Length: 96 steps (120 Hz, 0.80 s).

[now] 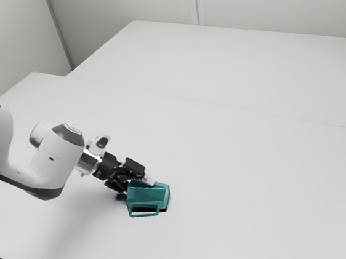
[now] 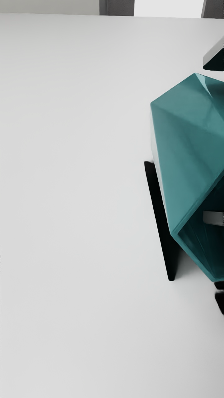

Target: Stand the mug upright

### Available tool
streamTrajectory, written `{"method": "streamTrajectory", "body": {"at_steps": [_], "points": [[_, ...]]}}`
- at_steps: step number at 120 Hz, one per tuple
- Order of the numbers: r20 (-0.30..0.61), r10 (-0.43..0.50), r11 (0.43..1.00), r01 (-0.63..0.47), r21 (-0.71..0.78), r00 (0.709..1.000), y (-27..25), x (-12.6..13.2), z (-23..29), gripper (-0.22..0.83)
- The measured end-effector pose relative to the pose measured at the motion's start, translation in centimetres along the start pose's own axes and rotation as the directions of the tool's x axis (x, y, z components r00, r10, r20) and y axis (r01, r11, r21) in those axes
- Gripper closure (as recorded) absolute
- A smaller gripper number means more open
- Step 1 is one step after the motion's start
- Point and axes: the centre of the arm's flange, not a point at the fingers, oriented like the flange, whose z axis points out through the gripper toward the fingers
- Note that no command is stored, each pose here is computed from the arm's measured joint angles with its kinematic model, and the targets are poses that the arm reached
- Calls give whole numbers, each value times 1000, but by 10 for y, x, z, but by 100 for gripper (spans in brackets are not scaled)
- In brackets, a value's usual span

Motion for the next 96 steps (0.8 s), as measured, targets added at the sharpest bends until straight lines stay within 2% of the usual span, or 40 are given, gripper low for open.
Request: {"method": "streamTrajectory", "body": {"at_steps": [30, 47, 64, 96], "points": [[-20, 24, 1000, -23, 7, 1000, 2, 2, -4, 50], [-32, 35, 999, -35, 11, 999, 4, 5, -7, 62], [-39, 44, 999, -43, 14, 998, 7, 8, -9, 69], [-70, 78, 997, -78, -3, 994, 22, 16, -20, 75]]}}
